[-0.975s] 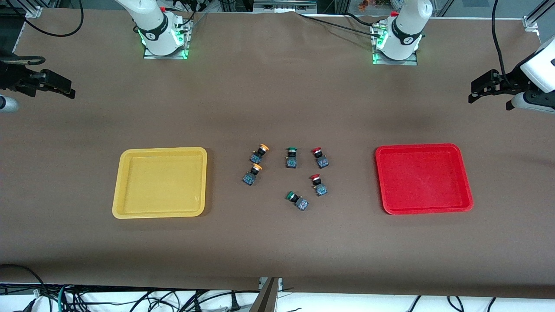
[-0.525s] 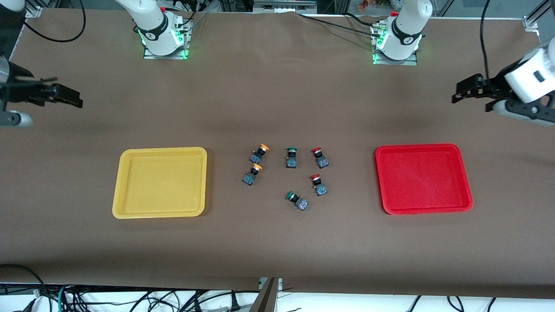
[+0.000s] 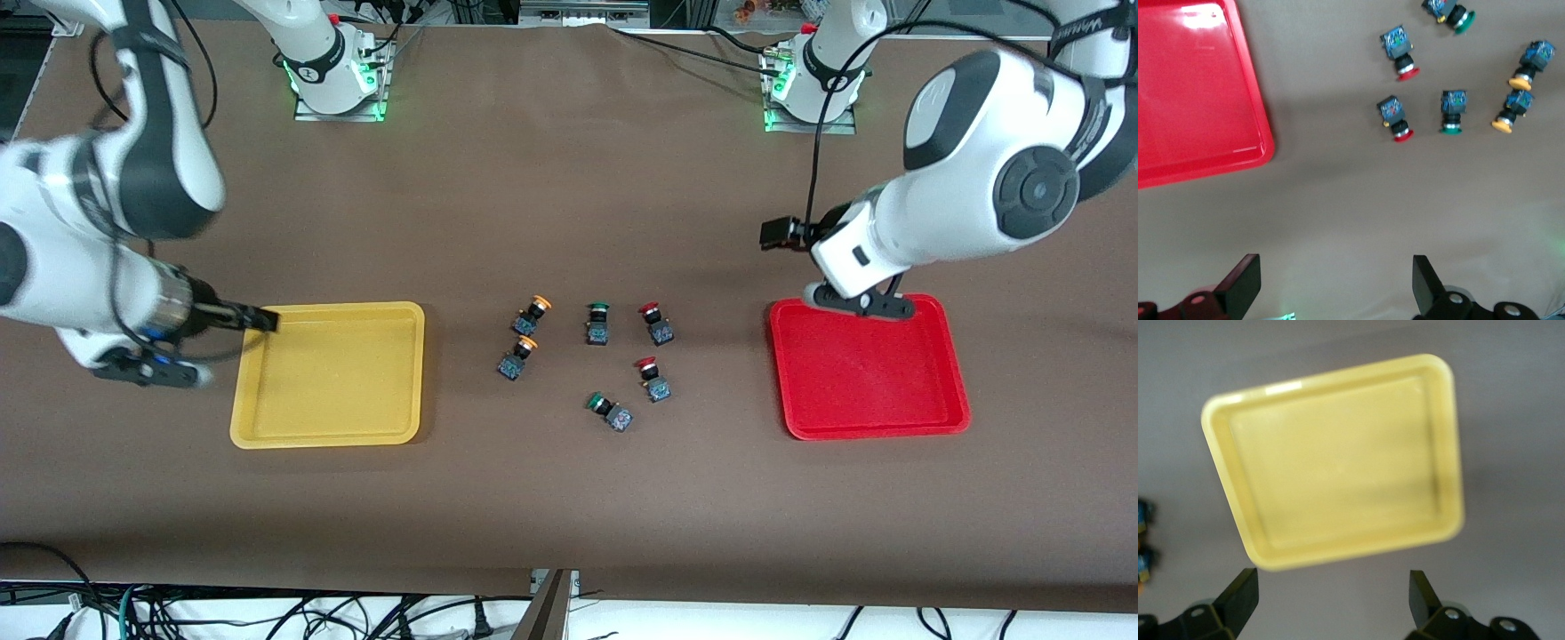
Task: Place red and yellow buttons in trays
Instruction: 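Move the right gripper toward the orange buttons while the left gripper reaches red buttons, then grasp an orange button with the right gripper while the left gripper grasps a red button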
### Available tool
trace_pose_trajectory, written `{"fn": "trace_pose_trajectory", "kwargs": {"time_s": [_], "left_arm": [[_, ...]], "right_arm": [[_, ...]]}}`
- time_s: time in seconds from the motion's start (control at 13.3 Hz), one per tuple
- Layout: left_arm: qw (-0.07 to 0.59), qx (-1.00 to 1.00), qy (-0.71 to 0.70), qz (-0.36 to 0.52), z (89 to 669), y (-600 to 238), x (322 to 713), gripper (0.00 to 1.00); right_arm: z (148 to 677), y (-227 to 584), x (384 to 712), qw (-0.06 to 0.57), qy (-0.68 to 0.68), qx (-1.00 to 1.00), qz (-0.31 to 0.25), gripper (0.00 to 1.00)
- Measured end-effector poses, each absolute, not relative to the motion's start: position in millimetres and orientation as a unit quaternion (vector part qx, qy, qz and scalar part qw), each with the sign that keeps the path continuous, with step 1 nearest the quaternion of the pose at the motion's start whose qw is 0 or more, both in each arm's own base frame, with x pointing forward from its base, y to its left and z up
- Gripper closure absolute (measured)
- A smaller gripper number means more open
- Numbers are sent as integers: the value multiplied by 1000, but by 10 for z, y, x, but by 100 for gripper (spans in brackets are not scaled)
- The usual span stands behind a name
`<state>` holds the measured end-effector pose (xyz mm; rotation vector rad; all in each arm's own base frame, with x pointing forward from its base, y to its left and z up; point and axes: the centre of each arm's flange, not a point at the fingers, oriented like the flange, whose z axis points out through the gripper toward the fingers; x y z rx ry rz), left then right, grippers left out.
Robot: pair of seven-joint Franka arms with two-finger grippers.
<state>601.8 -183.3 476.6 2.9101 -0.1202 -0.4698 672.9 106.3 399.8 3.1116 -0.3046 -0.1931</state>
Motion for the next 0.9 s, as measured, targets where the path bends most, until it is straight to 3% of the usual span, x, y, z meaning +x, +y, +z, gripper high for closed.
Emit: {"fn": "trace_pose_trajectory", "kwargs": {"time_s": [0.22, 0.38, 0.6, 0.9], "left_arm": [[88, 980, -11, -177, 4256, -2145, 6147, 0], [80, 981, 49, -170, 3551, -2670, 6220, 0], [72, 981, 95, -156, 2586, -3188, 6058, 0], [76, 981, 129, -119, 2077, -3318, 5794, 0]], "right_arm": [[3166, 1924, 6871, -3, -173, 985, -11, 0], [2806, 2530, 6815, -20, -222, 975, 21, 0], [2609, 3272, 6627, -31, -278, 960, 30, 0], [2390, 3857, 6486, -37, -319, 947, 30, 0]]}}
